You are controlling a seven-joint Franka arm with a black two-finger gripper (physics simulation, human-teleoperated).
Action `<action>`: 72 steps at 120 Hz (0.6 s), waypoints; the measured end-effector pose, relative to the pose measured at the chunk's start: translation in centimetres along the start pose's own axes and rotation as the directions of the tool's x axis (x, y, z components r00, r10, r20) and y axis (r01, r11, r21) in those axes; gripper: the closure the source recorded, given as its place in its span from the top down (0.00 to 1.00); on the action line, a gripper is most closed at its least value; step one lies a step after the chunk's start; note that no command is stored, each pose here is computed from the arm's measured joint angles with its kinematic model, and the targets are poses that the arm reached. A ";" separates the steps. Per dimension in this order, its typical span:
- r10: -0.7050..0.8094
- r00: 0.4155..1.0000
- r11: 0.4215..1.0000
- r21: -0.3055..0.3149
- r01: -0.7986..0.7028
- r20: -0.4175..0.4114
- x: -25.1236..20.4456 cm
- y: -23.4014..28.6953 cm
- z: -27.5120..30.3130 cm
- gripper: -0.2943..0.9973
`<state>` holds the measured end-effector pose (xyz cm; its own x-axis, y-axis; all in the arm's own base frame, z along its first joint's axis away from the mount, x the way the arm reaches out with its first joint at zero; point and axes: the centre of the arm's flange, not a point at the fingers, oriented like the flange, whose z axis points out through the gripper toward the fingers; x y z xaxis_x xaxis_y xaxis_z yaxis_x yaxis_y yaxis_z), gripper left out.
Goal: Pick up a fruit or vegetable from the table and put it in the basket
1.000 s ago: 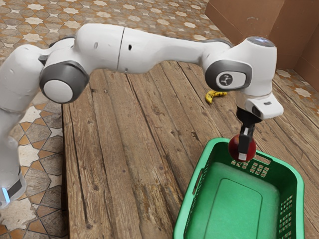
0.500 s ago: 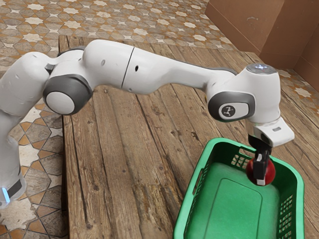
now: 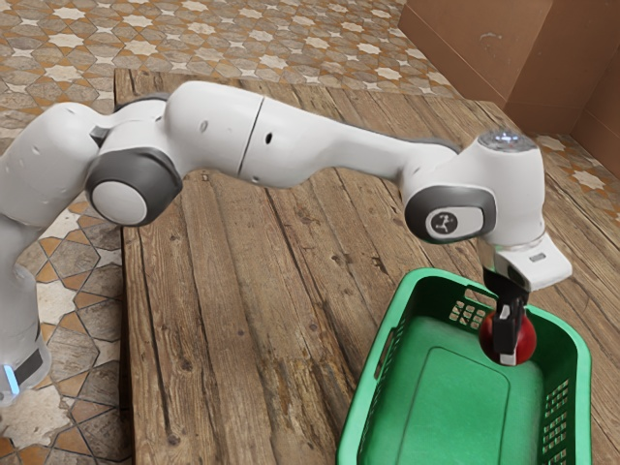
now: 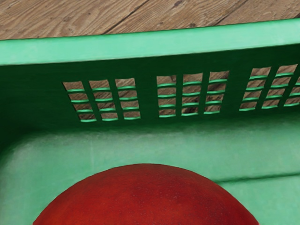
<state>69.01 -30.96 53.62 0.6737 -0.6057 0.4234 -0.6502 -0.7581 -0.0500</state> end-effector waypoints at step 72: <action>-0.071 0.994 0.997 0.015 0.070 0.089 -1.3 -0.7 1.6 0.76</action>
<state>69.10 -30.05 51.66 0.7468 -0.5691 0.3440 -0.5958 -0.8024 -0.0340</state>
